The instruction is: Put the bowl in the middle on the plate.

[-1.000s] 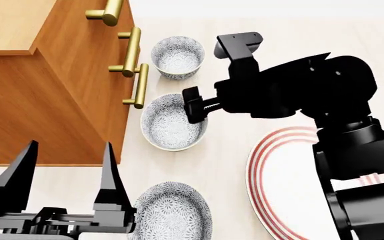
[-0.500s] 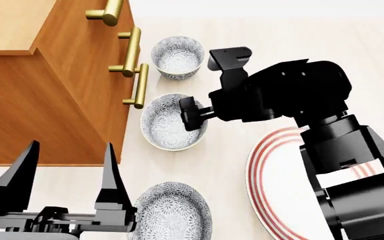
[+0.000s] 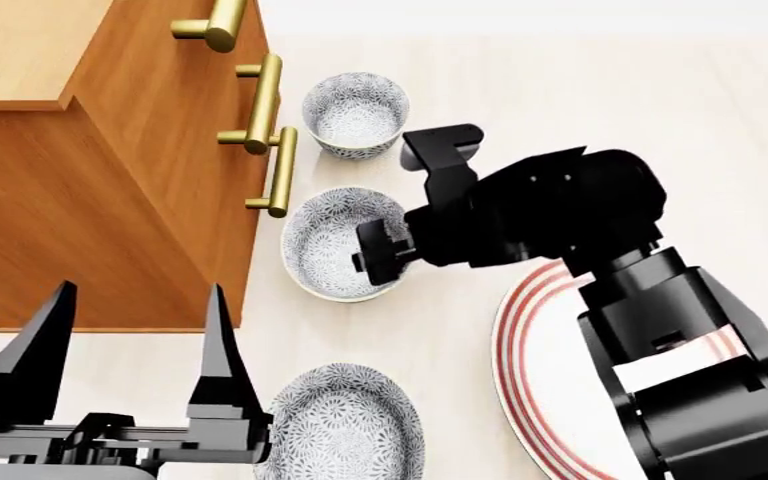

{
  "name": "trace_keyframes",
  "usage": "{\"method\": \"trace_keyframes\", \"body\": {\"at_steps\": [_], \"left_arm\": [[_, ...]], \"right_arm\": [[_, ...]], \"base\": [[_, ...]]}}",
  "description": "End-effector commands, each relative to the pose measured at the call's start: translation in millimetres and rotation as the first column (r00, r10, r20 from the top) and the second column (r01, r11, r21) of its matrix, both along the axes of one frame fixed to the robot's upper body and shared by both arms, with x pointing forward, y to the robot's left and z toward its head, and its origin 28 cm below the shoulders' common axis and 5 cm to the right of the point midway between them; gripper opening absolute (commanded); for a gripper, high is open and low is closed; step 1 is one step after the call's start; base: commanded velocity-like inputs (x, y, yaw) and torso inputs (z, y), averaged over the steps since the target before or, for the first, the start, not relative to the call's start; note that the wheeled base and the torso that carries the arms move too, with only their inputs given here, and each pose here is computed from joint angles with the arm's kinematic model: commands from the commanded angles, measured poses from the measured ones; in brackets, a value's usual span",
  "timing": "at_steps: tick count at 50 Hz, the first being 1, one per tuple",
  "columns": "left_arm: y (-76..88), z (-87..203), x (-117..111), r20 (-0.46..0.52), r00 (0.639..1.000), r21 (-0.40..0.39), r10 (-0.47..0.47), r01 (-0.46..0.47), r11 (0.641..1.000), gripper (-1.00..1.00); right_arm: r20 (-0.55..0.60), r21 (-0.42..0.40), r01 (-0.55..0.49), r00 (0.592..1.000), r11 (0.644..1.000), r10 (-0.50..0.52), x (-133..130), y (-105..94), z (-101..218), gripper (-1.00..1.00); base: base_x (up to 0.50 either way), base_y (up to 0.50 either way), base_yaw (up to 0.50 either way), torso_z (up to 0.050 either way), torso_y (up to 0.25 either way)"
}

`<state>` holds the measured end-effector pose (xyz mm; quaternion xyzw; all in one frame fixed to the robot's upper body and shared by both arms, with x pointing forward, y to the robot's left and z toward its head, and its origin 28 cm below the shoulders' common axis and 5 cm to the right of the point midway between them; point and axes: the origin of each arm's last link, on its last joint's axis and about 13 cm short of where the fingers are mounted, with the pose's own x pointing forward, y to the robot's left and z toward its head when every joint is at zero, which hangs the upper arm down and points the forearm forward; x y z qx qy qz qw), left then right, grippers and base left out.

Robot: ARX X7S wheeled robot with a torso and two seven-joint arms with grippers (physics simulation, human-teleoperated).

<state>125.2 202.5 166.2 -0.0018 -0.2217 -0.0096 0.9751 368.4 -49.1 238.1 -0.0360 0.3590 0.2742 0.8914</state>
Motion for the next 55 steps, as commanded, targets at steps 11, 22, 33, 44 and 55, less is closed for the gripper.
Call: {"method": "trace_keyframes", "body": {"at_steps": [11,22,33,44,55], "left_arm": [[-0.8,-1.2,0.2,-0.004,1.0,0.005,-0.002,0.002,1.0,1.0],[-0.9,-1.1,0.6,-0.001,1.0,0.004,0.0,0.0,1.0,1.0],[-1.4,-1.1,0.5,-0.002,1.0,0.007,0.004,-0.004,1.0,1.0],[-0.9,-0.1,-0.1,-0.001,1.0,0.002,0.004,-0.004,1.0,1.0],[0.2,0.6,-0.2,0.0,1.0,0.0,0.01,-0.01,1.0,1.0]], "right_arm": [[0.014,-0.015,-0.026,1.0,1.0,0.026,-3.0,2.5,-0.8,-1.0],[0.023,-0.035,-0.026,0.999,0.999,0.027,-4.8,-2.1,2.3,-1.0],[0.064,-0.064,-0.006,0.998,0.998,0.01,-16.6,-16.0,29.4,-1.0],[0.106,-0.08,0.006,0.994,0.997,0.002,-23.1,-22.6,50.7,-1.0],[0.132,-0.096,0.024,0.991,0.995,-0.012,-37.2,-36.8,76.7,-1.0]], "base": [[0.0,0.0,0.0,0.0,0.0],[0.0,0.0,0.0,0.0,0.0],[0.0,0.0,0.0,0.0,0.0],[0.0,0.0,0.0,0.0,0.0],[0.0,0.0,0.0,0.0,0.0]]}}
